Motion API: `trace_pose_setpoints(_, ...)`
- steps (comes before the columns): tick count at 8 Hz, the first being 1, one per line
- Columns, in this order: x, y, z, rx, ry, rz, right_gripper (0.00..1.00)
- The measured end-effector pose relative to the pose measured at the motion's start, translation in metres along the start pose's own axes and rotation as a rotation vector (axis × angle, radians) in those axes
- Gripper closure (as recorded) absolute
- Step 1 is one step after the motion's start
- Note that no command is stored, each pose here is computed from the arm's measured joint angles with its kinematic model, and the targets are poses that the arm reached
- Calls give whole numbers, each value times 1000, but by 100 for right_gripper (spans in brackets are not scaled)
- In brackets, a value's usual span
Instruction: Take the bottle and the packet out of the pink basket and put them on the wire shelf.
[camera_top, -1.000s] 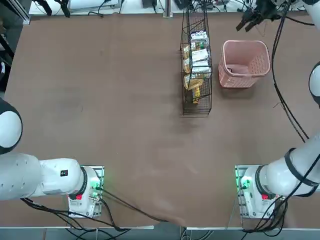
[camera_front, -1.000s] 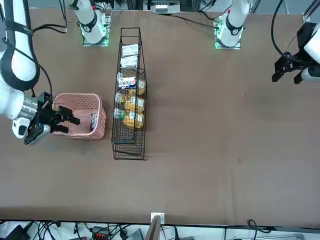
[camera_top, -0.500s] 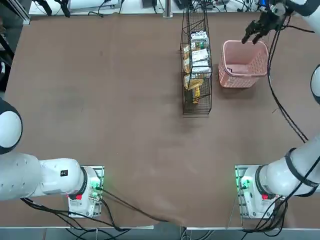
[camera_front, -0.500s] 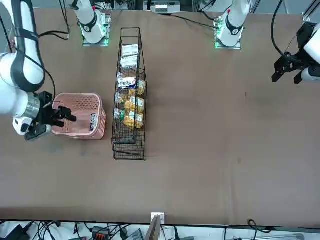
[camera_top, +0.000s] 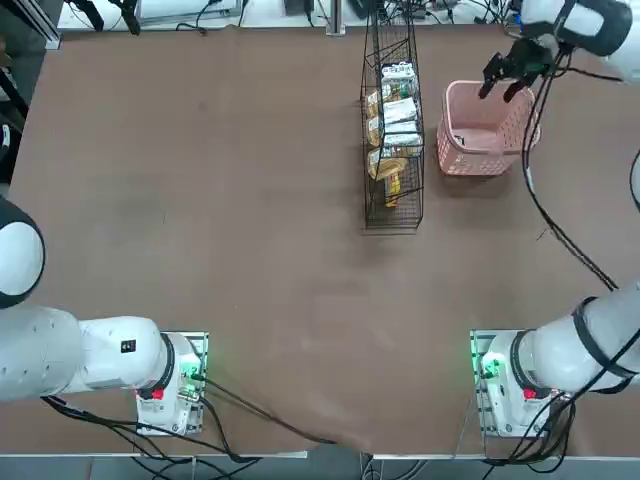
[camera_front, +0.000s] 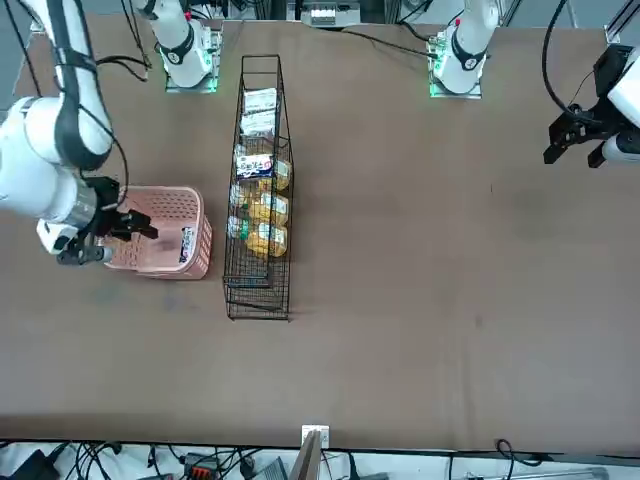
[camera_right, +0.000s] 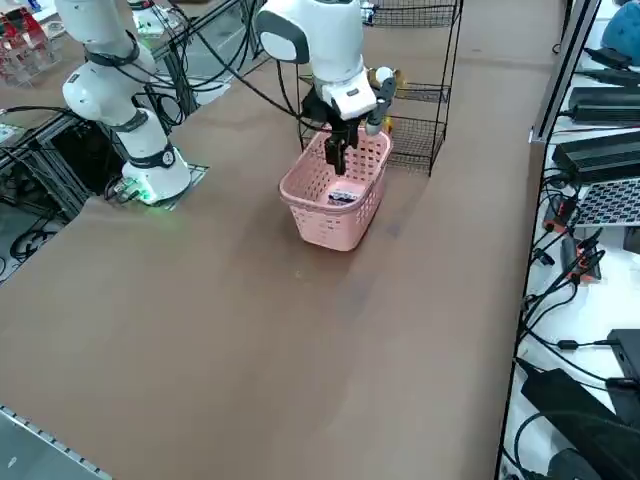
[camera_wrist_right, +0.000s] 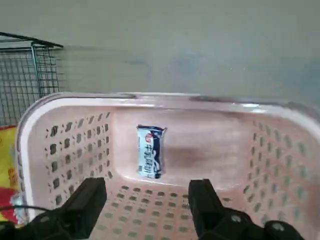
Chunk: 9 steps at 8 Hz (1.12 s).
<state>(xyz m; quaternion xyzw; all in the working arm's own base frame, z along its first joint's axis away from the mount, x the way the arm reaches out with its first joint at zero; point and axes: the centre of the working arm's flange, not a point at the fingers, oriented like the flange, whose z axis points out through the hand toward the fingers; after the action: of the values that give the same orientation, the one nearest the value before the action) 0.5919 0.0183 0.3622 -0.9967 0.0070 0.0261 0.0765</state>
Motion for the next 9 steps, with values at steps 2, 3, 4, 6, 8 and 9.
trace_pose_setpoints(2, -9, -16, 20, -23, 24, 45, 0)
trace_pose_setpoints(3, -14, -16, 33, -27, 43, 58, 0)
trace_pose_setpoints(4, -19, -14, 45, -31, 59, 70, 0)
trace_pose_setpoints(6, -28, -19, 64, -33, 67, 76, 0)
trace_pose_setpoints(8, -32, -32, 82, -33, 62, 64, 0)
trace_pose_setpoints(9, -34, -33, 90, -35, 67, 60, 0)
